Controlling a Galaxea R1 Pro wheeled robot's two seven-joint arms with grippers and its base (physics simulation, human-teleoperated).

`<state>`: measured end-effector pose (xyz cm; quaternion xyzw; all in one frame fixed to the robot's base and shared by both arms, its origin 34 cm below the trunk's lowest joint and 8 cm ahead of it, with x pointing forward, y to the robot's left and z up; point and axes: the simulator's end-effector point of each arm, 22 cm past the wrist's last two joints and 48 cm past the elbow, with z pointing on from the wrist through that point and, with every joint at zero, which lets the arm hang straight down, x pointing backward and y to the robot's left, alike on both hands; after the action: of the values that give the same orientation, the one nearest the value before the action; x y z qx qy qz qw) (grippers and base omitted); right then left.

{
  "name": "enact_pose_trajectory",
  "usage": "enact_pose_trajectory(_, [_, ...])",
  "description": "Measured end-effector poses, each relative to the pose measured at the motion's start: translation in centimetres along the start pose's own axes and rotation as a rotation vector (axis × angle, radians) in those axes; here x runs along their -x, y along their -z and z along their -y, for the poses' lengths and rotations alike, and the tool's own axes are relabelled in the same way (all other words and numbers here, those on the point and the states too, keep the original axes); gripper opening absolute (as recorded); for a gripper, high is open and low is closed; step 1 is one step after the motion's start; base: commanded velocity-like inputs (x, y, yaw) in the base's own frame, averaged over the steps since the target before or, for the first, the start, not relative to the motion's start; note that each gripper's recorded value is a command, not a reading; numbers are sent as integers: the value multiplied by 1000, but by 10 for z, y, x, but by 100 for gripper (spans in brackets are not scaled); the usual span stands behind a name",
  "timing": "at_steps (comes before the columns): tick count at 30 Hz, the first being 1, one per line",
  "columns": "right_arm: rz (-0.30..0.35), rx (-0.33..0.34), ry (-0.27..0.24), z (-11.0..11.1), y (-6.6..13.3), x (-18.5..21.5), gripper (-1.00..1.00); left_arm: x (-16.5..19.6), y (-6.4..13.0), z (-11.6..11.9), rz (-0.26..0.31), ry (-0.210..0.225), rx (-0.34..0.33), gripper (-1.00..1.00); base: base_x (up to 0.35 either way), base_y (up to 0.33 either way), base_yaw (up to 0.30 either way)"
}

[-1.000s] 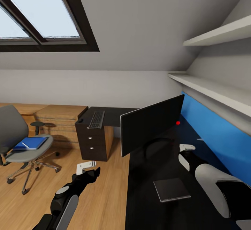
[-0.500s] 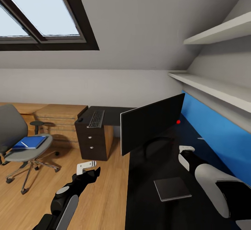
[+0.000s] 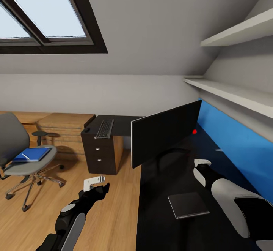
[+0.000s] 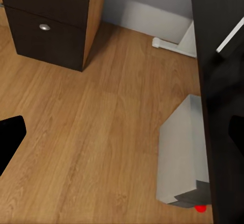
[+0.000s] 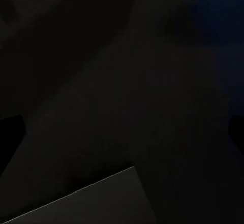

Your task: In the bedroom, organize the workspace by keeping the computer under the desk, ensuring the monitor is on the desk, placing the keyboard on the desk next to the monitor, placing the mouse on the desk next to the keyboard, moving the folder from the swivel chair onto the desk next to the mouse, stacking the notebook on top of the folder with the pen on top of the notebook, and positioning the swivel chair next to the desk.

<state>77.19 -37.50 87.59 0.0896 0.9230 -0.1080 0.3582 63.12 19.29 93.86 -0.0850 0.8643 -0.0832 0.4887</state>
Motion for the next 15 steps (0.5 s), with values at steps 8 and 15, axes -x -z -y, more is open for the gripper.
enact_pose_trajectory(8, [0, 3, -1, -2, -8, -6, 100, -8, -6, -2, -1, 3, -2, 100, 0, 0, 0])
enact_pose_trajectory(15, [6, 18, 3, -7, -15, -10, 100, -15, -12, -4, -1, 3, -3, 100, 0, 0, 0])
